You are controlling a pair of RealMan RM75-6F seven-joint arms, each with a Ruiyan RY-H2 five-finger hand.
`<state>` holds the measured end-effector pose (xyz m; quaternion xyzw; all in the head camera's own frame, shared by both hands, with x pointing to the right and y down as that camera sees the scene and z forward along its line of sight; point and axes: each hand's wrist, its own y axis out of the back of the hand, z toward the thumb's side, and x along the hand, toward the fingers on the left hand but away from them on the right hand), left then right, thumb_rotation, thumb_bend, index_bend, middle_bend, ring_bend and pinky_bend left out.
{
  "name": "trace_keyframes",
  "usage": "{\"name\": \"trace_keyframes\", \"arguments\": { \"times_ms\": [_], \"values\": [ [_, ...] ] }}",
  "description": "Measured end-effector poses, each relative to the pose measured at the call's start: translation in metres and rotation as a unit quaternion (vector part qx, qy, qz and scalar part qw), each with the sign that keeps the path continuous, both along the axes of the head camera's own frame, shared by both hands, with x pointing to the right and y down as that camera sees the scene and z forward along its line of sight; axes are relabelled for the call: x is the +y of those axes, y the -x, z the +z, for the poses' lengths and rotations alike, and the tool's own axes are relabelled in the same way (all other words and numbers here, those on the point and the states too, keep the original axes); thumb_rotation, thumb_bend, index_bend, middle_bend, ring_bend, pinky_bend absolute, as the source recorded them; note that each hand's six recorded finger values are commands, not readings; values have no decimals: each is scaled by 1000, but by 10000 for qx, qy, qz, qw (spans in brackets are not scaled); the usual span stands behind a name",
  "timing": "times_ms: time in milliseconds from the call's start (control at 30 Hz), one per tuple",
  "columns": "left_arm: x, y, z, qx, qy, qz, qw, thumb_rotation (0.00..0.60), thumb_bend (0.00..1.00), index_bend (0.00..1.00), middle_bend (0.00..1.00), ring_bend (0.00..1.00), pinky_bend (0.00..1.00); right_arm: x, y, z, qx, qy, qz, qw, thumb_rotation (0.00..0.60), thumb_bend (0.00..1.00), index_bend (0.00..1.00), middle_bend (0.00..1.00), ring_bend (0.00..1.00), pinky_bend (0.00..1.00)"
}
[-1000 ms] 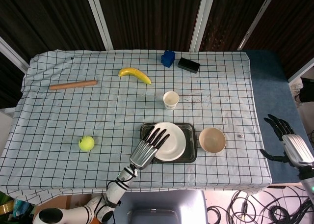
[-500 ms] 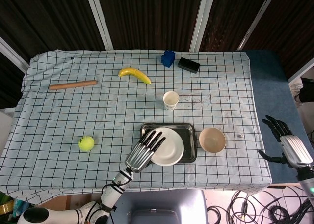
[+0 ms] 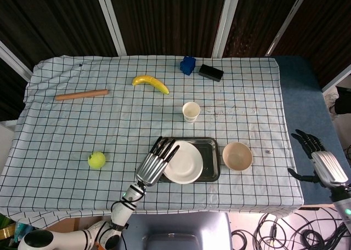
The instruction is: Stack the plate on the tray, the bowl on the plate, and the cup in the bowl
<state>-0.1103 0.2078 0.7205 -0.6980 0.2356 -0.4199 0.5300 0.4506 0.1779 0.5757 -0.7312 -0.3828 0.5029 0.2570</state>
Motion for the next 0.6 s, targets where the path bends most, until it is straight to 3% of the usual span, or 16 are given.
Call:
{"name": "trace_keyframes", "arguments": {
  "times_ms": [200,433,600],
  "values": [
    [-1,2,0,-381,-191,130,9990,600,384,0,0,0,0,0,1,0,-19,3,-10,10000,600,182,0,0,0,0],
    [-8,7,4,-789,-587,118,9951,600,250,0,0,0,0,1,2,-1,-27,9,-21,10000,600,183,0,0,0,0],
    [-18,12,2,-938,-1012,87,9904,600,243,0,0,0,0,1,1,-1,-20,18,-24,10000,600,182,0,0,0,0]
  ]
}}
